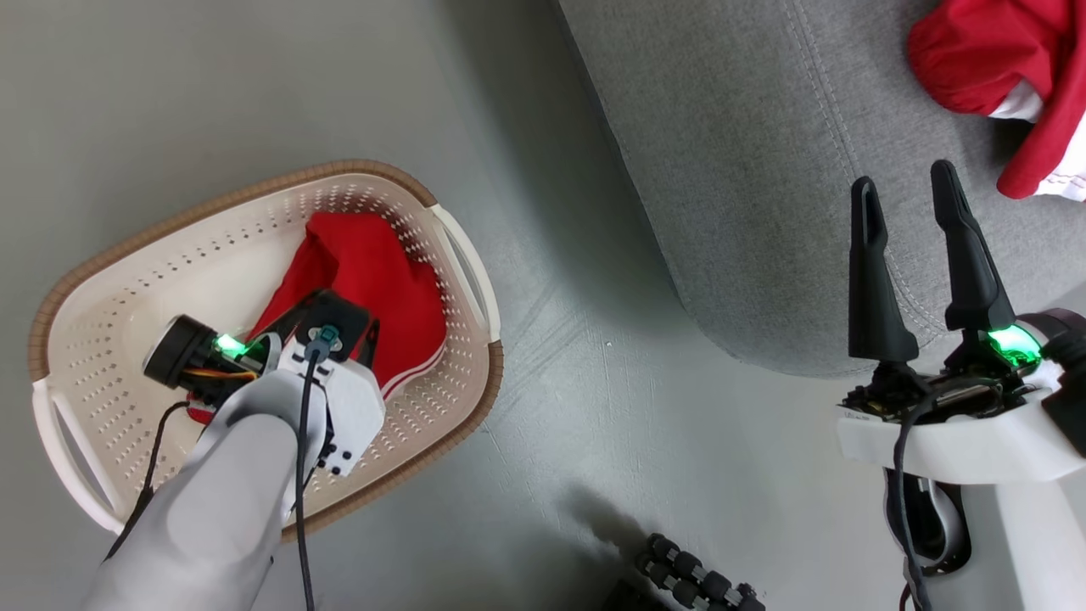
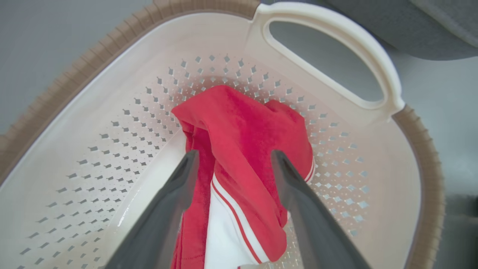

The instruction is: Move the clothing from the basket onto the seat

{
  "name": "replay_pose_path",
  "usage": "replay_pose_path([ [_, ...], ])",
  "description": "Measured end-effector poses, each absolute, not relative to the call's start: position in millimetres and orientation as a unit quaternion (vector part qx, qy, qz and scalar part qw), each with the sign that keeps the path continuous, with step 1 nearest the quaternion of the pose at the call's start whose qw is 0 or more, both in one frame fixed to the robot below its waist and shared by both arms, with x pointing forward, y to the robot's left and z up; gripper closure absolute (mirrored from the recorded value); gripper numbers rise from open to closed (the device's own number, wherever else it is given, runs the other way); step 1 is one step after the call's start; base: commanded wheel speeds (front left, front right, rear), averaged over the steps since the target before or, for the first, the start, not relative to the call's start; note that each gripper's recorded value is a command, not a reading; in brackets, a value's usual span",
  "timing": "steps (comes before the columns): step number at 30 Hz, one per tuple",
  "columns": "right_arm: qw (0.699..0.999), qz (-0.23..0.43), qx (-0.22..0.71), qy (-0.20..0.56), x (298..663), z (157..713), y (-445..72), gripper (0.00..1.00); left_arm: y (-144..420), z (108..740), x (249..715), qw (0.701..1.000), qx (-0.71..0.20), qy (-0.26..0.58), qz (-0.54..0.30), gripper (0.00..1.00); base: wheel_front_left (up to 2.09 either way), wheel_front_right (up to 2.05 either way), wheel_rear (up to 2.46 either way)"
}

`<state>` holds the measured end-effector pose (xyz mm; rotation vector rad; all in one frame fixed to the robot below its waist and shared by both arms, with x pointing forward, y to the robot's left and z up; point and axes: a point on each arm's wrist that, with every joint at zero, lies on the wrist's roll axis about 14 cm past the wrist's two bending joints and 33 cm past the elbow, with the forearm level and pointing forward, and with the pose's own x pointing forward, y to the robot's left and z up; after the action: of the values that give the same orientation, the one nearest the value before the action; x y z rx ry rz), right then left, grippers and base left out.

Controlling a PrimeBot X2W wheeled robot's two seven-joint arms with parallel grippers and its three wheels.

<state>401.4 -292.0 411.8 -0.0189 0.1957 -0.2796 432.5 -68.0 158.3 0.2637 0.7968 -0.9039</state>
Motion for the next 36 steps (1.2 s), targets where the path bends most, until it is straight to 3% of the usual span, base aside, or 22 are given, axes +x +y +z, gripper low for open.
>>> replay_pose_path([
  [17, 0.987, -0.135, -0.006, 0.090, 422.4, 406.3, -295.2, 0.00, -74.3, 126.4, 435.0, 0.807, 0.108, 0.415, -0.406, 0.00, 0.00, 0.00, 0.00],
  [36, 0.985, -0.142, -0.008, 0.098, 419.6, 401.4, -299.1, 0.00, -85.0, 113.9, 425.9, 0.794, 0.088, 0.468, -0.379, 0.00, 0.00, 0.00, 0.00],
])
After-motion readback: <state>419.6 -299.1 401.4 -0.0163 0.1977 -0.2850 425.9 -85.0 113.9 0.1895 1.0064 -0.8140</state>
